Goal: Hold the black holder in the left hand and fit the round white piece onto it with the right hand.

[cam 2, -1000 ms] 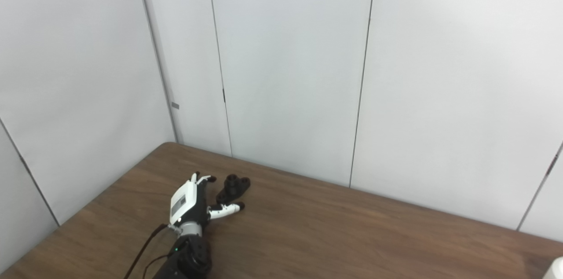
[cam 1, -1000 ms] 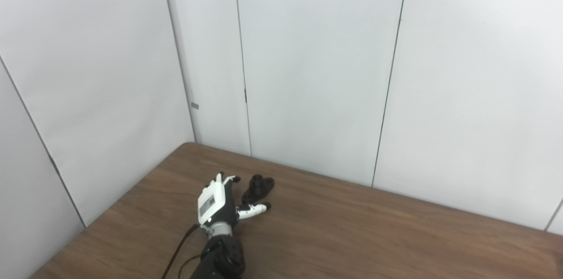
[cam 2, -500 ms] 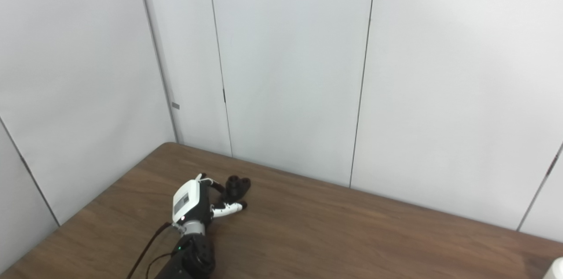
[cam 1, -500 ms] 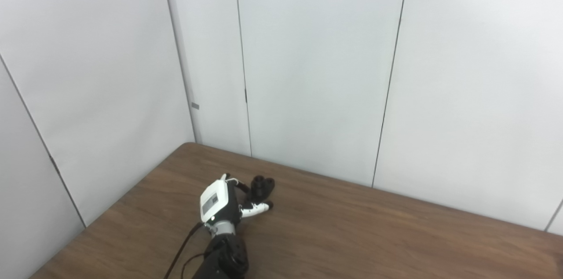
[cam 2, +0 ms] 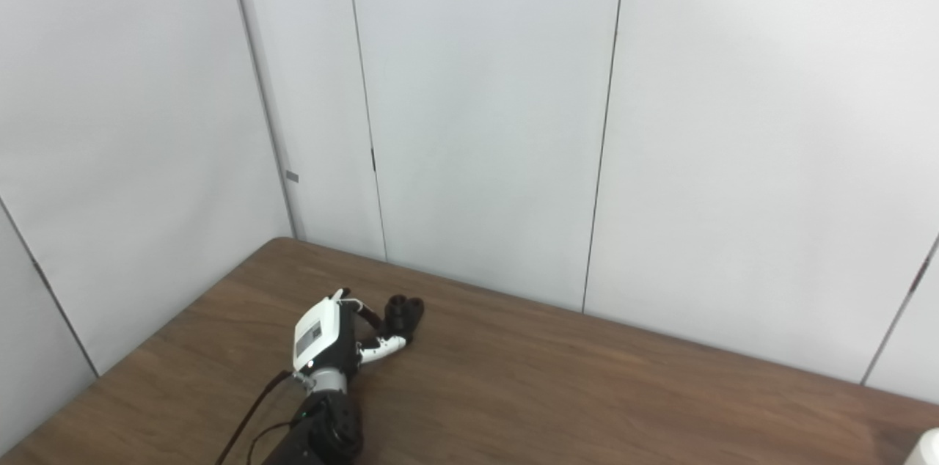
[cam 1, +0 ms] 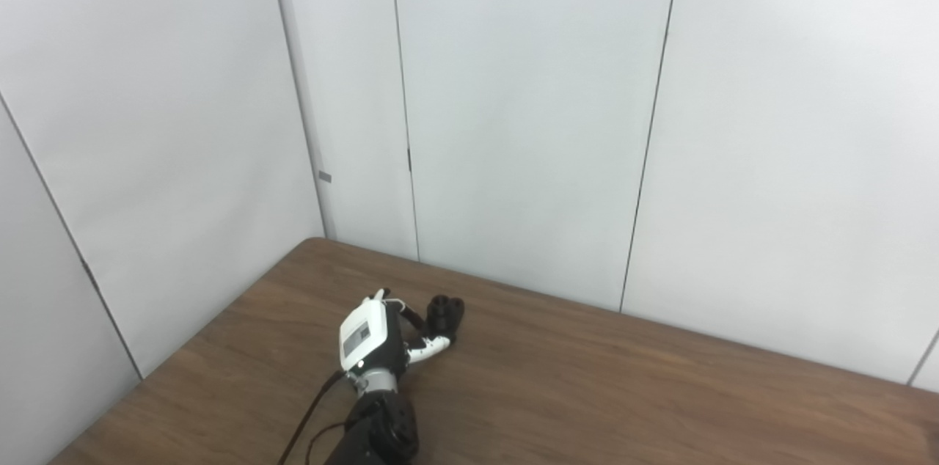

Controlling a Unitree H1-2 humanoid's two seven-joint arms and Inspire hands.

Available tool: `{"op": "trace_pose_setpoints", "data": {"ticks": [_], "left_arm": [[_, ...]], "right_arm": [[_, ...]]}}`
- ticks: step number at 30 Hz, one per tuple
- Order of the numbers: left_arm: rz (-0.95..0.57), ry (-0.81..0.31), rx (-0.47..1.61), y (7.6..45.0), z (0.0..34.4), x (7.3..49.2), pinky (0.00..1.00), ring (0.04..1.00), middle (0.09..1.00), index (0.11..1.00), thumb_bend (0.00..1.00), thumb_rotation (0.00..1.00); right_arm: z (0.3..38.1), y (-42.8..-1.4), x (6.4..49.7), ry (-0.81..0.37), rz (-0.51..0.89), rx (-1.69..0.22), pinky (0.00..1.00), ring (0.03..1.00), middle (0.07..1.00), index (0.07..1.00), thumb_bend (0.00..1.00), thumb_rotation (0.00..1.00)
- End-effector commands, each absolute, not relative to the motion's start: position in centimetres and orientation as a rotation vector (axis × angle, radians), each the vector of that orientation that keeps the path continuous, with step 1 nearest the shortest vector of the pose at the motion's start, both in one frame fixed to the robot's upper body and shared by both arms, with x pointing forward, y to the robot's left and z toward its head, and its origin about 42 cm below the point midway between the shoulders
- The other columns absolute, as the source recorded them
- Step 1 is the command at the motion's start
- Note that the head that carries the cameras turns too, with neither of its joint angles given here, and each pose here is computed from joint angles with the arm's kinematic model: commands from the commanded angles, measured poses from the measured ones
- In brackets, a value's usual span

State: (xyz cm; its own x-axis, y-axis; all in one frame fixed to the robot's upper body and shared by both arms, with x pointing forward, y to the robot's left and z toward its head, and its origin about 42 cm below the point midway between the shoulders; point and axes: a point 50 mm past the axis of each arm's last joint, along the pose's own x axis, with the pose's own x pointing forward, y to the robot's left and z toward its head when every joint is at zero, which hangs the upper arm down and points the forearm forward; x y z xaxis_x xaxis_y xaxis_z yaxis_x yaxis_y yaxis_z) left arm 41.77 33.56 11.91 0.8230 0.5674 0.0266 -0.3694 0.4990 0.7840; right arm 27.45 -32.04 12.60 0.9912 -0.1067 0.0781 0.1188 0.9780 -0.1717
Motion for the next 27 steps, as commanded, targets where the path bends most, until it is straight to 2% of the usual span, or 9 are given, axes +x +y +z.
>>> {"op": "trace_pose_setpoints", "data": {"ticks": [1,6,9,16,23,27], "left_arm": [[0.525,0.337,0.890,33.2,10.4,41.4,0.93,0.958,0.931,0.482,0.52,0.05],[0.519,0.329,0.915,33.0,10.6,41.3,0.90,0.947,0.920,0.482,0.52,0.05],[0.500,0.329,0.929,33.1,10.6,41.3,0.91,0.949,0.920,0.481,0.52,0.05],[0.435,0.340,0.987,33.3,10.7,41.5,0.87,0.932,0.901,0.482,0.52,0.05],[0.286,0.344,1.035,33.4,11.2,41.4,0.98,0.982,0.910,0.484,0.52,0.05],[0.200,0.341,1.083,33.4,11.6,41.5,0.94,0.972,0.912,0.485,0.52,0.05]], "right_arm": [[12.3,-33.1,26.8,-0.037,-0.163,-0.206,1.00,1.000,1.000,0.938,0.80,1.00],[12.3,-33.1,26.8,-0.035,-0.164,-0.197,1.00,1.000,1.000,0.938,0.83,1.00],[12.4,-33.1,26.8,-0.034,-0.163,-0.191,1.00,1.000,1.000,0.937,0.81,1.00],[12.5,-32.9,26.8,-0.039,-0.160,-0.171,1.00,1.000,1.000,0.934,0.77,0.98],[12.5,-32.8,26.8,-0.048,-0.171,-0.193,1.00,1.000,0.992,0.932,0.79,0.99],[12.6,-32.7,26.8,-0.048,-0.170,-0.186,1.00,1.000,0.996,0.933,0.76,0.99]]}}
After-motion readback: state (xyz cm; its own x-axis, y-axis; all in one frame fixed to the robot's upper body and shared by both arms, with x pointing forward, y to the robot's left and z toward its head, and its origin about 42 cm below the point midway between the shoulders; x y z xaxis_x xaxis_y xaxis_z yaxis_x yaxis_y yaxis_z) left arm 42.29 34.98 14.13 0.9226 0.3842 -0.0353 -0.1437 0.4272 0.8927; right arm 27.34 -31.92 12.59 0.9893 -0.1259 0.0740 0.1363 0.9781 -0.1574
